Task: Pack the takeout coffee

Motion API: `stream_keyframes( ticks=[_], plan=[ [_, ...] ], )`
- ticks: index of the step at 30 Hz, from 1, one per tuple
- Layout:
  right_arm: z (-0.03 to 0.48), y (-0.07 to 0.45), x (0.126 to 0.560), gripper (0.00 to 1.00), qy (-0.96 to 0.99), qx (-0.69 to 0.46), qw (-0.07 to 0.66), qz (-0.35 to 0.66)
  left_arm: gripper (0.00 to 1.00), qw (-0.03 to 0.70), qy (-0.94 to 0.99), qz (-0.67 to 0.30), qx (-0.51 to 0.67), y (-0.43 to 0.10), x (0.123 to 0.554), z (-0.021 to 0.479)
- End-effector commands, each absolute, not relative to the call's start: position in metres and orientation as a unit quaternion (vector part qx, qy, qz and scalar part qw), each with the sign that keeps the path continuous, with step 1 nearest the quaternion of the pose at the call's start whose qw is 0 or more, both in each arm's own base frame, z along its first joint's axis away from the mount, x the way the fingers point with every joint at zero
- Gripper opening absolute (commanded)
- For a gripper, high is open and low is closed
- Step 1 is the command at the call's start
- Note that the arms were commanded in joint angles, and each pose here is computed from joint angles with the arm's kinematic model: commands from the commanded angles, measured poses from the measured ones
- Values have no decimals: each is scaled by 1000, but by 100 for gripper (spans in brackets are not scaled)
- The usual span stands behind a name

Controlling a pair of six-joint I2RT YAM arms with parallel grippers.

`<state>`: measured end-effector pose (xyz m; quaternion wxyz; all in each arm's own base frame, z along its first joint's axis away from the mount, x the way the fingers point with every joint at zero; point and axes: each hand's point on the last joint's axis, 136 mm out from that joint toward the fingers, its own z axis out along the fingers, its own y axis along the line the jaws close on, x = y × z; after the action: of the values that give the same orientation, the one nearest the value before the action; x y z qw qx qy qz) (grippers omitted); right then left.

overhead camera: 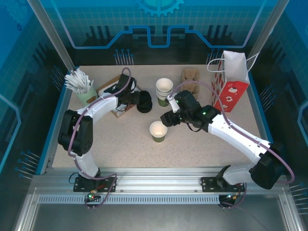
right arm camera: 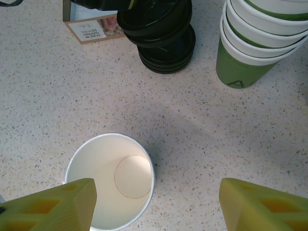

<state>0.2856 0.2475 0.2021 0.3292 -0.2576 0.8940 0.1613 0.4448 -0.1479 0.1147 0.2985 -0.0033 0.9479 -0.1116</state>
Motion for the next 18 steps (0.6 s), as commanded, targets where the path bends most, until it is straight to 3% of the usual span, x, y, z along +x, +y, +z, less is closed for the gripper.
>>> stream_keyframes(
  ticks=[1, 18],
  plan=[
    [202, 238, 283, 69, 897, -254, 327, 153, 17, 302, 947, -110, -10, -149, 444, 112],
    [196, 227, 279, 70, 902, -238, 324, 156, 21, 289, 952, -103, -1, -151, 451, 99]
  ],
)
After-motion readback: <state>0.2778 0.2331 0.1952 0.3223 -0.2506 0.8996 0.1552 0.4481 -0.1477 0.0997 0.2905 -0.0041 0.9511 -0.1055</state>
